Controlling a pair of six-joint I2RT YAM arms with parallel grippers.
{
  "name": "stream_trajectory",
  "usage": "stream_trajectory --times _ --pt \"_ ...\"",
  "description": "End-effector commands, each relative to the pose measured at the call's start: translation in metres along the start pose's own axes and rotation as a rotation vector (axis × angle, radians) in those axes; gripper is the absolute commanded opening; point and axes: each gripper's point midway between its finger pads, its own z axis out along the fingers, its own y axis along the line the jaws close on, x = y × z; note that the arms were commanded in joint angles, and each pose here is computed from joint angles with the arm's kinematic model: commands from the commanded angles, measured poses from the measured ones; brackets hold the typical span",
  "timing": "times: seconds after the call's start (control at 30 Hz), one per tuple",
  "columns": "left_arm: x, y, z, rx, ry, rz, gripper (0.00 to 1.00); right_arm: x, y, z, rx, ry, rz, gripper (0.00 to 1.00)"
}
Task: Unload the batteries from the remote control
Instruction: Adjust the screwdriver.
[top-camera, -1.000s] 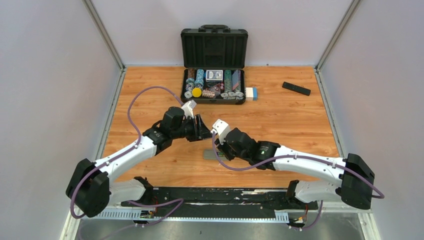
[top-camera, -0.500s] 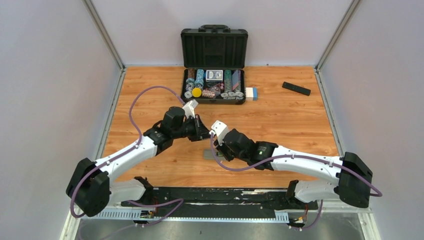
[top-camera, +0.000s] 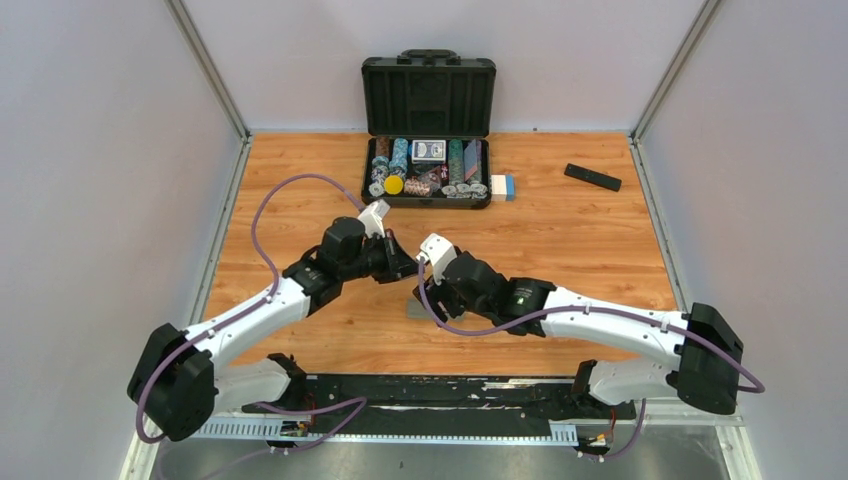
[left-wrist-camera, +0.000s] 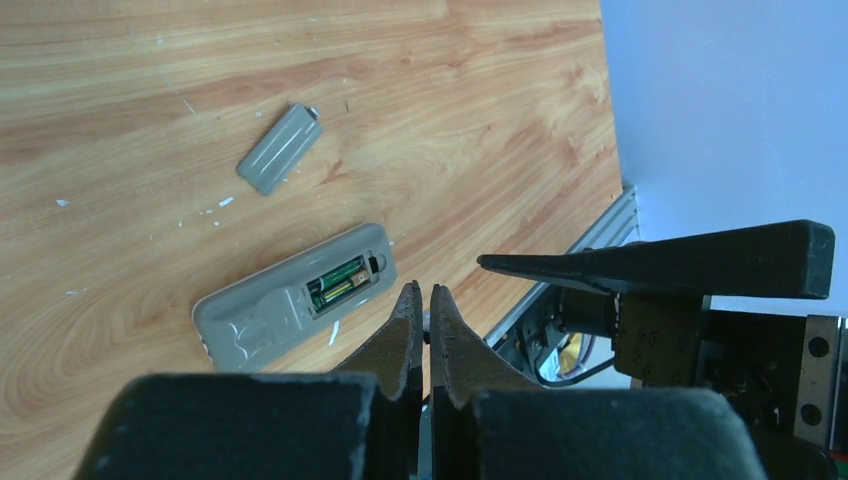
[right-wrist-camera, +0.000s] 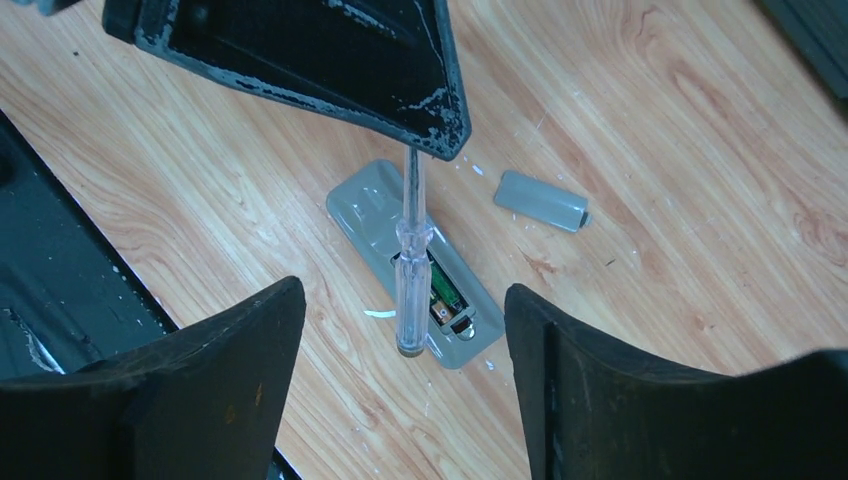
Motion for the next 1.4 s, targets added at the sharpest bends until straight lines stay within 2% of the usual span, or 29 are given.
stream_trajectory --times 0.0,0.2,0.37,0.53,0.8,0.97,1.2,1.27,1.37 --pt "-0.020 -0.011 -0.013 0.017 -0.109 0.053 0.00 -0.036 0.000 -0.019 -0.006 -0.140 0.063 0.77" --pt "-0.032 -0.009 -0.026 -0.015 -0.199 0.062 0.00 -0.047 -0.029 -0.039 0.052 -0.262 0.235 0.87" --pt "-0.042 -0.009 -0.037 -0.016 -0.281 0.066 0.00 -0.039 -0.053 -0.047 0.034 -0.323 0.462 0.92" --pt "-0.049 -0.029 -0.046 0.103 -0.355 0.042 0.00 -0.032 -0.056 -0.052 -0.131 -0.391 0.731 0.93" --pt "-0.051 -0.053 -0.056 0.286 -0.416 -0.003 0.00 -0.050 -0.045 -0.064 -0.381 -0.565 0.955 0.94" --pt "-0.057 -0.064 -0.065 0.344 -0.458 0.000 0.00 -0.050 -0.038 -0.063 -0.463 -0.593 0.994 0.94" --pt "-0.058 -0.070 -0.070 0.393 -0.486 -0.008 0.00 -0.069 -0.027 -0.073 -0.536 -0.609 0.893 0.94" --pt "-0.058 -0.071 -0.071 0.415 -0.489 -0.016 0.00 -0.073 -0.025 -0.076 -0.559 -0.622 0.877 0.92" --pt "-0.058 -0.078 -0.073 0.464 -0.494 -0.027 0.00 -0.077 -0.023 -0.074 -0.573 -0.614 0.874 0.83"
